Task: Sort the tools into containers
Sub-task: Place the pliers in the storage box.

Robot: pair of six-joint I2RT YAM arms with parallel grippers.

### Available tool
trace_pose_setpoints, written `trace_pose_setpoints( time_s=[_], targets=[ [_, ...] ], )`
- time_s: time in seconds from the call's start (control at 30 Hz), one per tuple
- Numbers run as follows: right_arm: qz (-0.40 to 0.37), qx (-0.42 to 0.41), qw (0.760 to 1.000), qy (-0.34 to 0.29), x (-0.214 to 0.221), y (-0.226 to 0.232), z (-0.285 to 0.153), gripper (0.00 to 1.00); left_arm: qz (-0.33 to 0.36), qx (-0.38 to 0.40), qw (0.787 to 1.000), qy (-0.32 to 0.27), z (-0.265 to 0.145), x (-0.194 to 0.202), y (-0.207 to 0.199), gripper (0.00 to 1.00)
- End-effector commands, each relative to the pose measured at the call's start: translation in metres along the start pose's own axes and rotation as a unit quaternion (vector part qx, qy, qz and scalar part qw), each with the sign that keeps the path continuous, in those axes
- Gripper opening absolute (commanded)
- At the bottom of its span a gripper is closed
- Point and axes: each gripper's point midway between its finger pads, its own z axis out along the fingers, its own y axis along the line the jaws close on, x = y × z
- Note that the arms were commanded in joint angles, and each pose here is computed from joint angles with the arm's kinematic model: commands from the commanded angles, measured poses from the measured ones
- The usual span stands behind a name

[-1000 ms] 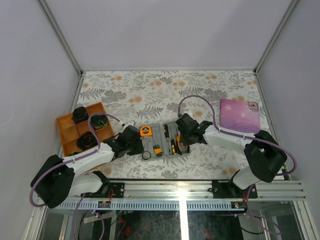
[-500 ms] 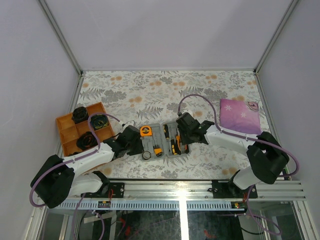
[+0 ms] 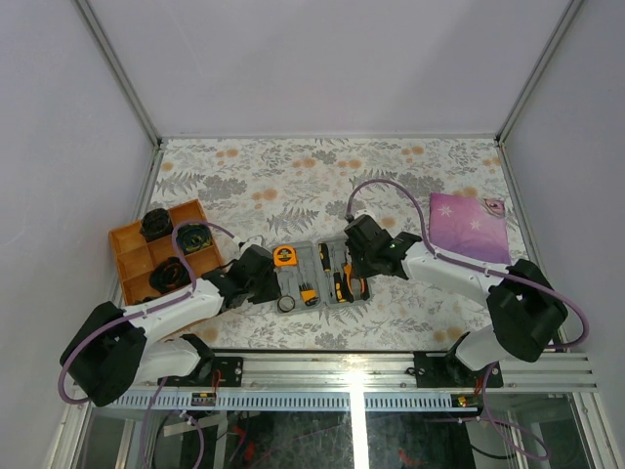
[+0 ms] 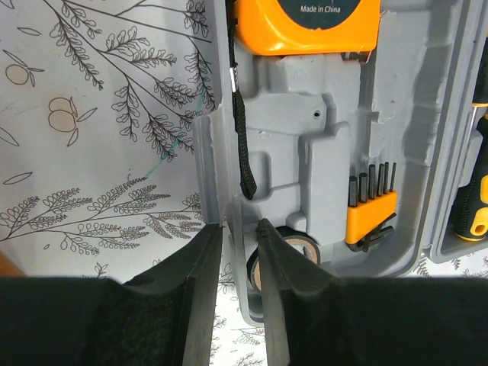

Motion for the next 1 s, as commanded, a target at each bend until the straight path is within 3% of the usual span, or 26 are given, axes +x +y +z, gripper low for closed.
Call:
trace_pose_setpoints(
  time_s=[0.0, 0.3, 0.57, 0.97],
  targets=[
    [-0.005, -0.004, 1.000, 0.007, -0.005, 0.002, -0.001, 0.25, 0.005, 0.012, 1.000, -0.006, 0.002, -0.004, -0.005, 0.25],
    [-0.014, 0.005, 0.999, 0.034, 0.006, -0.001, 0.015, 0.25, 0.004, 0.012, 1.000, -0.005, 0.003, -0.004, -0.005, 0.25],
    [-0.018, 0.035, 0.999, 0.012, -0.006, -0.009, 0.020, 0.15, 0.006, 0.012, 1.000, -0.006, 0.002, -0.005, -0.005, 0.25],
    [-0.020, 0.039, 0.999, 0.004, -0.007, -0.011, 0.026, 0.13, 0.006, 0.013, 1.000, -0.005, 0.003, -0.004, -0.006, 0.25]
  ],
)
